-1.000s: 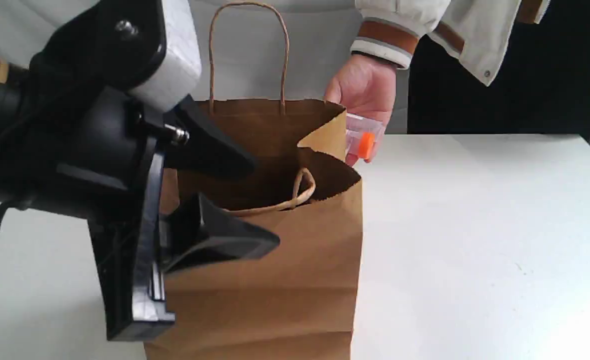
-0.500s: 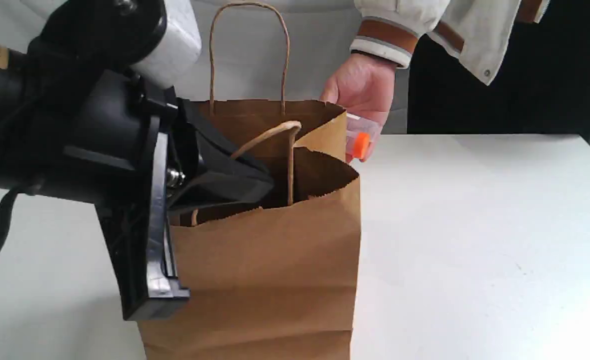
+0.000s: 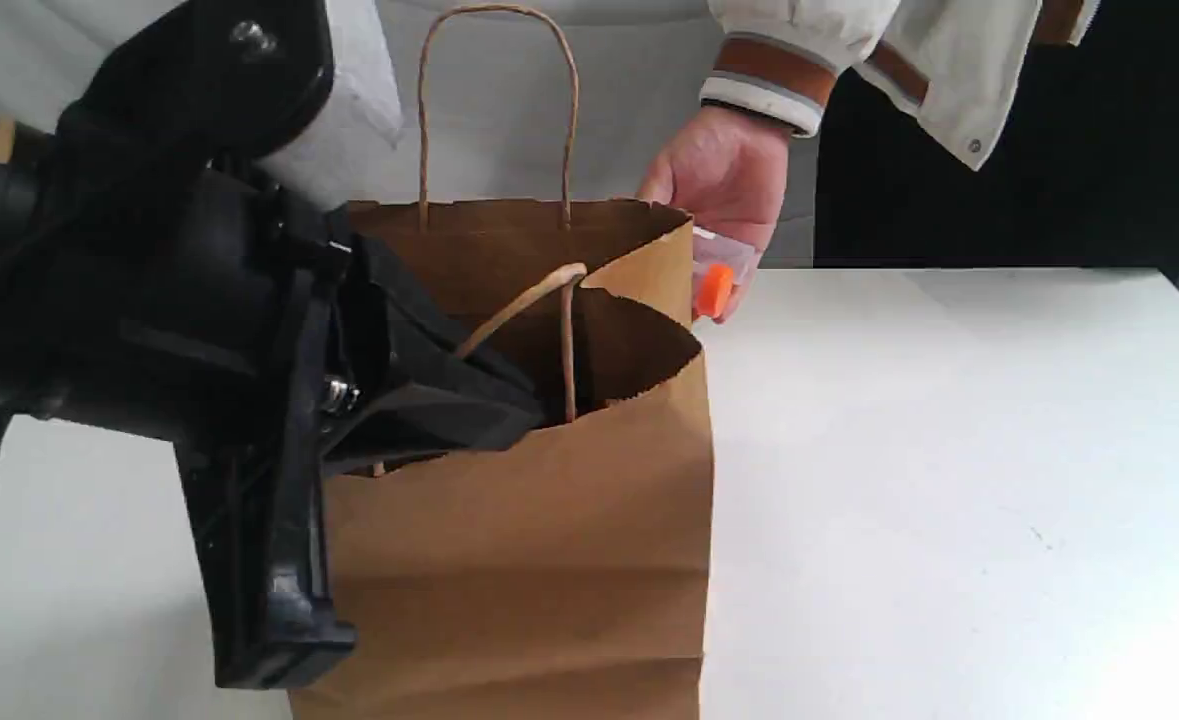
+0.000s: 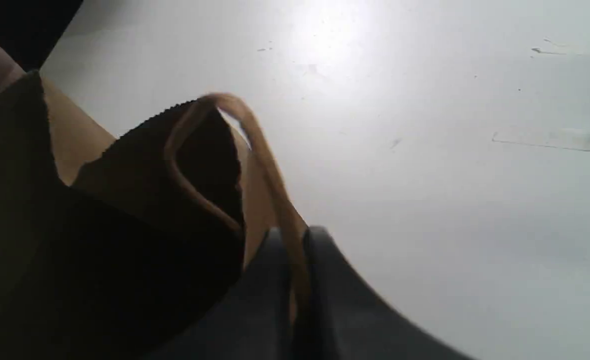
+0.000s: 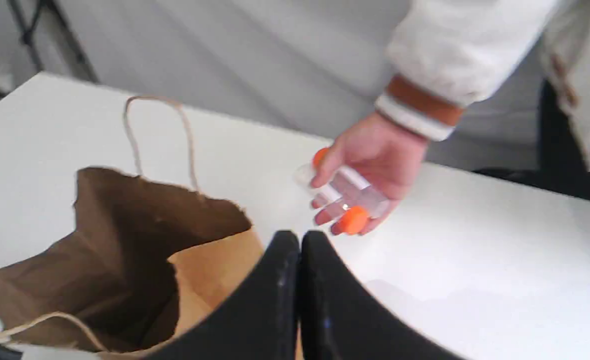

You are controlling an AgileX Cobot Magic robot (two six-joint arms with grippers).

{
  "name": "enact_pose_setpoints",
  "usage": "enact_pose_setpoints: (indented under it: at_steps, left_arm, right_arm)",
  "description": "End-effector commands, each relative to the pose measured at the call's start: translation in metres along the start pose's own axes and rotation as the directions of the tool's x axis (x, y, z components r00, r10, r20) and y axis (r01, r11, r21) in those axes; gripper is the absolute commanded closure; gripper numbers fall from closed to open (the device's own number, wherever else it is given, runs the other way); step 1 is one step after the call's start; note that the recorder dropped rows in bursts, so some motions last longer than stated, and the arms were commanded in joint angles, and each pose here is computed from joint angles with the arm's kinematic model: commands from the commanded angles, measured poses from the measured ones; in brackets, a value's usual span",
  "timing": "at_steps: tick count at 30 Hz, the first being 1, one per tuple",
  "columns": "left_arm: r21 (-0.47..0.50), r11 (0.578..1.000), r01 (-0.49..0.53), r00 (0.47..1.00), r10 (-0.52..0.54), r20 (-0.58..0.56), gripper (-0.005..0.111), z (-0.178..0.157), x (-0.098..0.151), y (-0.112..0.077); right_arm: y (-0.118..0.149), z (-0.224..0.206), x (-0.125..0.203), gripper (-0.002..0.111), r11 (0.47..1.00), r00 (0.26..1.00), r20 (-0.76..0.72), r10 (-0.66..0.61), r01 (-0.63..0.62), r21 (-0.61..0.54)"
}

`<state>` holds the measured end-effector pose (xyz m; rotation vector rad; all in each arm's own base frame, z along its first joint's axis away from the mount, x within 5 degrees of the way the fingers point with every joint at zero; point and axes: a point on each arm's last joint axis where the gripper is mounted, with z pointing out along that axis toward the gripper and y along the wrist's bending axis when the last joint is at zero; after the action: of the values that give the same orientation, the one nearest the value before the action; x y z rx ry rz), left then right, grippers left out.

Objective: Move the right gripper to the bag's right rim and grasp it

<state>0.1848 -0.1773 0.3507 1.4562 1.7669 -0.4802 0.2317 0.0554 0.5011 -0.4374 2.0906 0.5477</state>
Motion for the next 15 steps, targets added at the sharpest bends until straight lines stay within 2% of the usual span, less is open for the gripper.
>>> enact_pose_setpoints:
  at_steps: [1,4,8,12,15]
  left_arm:
    - [0.011,1.000,0.017,1.000,-0.017,0.001,0.107,0.000,-0.001,-0.001]
    - [0.016,1.000,0.017,1.000,-0.017,-0.002,0.107,0.000,-0.001,-0.002]
    - [0.018,0.999,0.028,1.000,-0.028,0.001,0.107,0.000,-0.001,-0.002]
    - [0.020,0.999,0.031,0.999,-0.032,0.004,0.107,0.000,-0.002,-0.002]
    - [0.028,0.999,0.045,0.999,-0.046,0.016,0.107,0.000,-0.003,-0.003]
  right_arm:
    - [-0.013,0.031,-0.022,0.108,0.999,0.999,-0.031,-0.008,0.007,-0.050]
    - [-0.030,0.060,-0.026,0.105,0.998,0.997,-0.069,-0.016,0.012,-0.063]
    - [-0.051,0.107,-0.017,0.087,0.995,0.987,-0.158,-0.006,-0.010,-0.097]
    - [-0.051,0.156,-0.003,0.066,0.987,0.967,-0.253,-0.039,-0.002,-0.158]
    - [-0.040,0.193,0.012,0.061,0.966,0.936,-0.308,-0.171,0.098,-0.239]
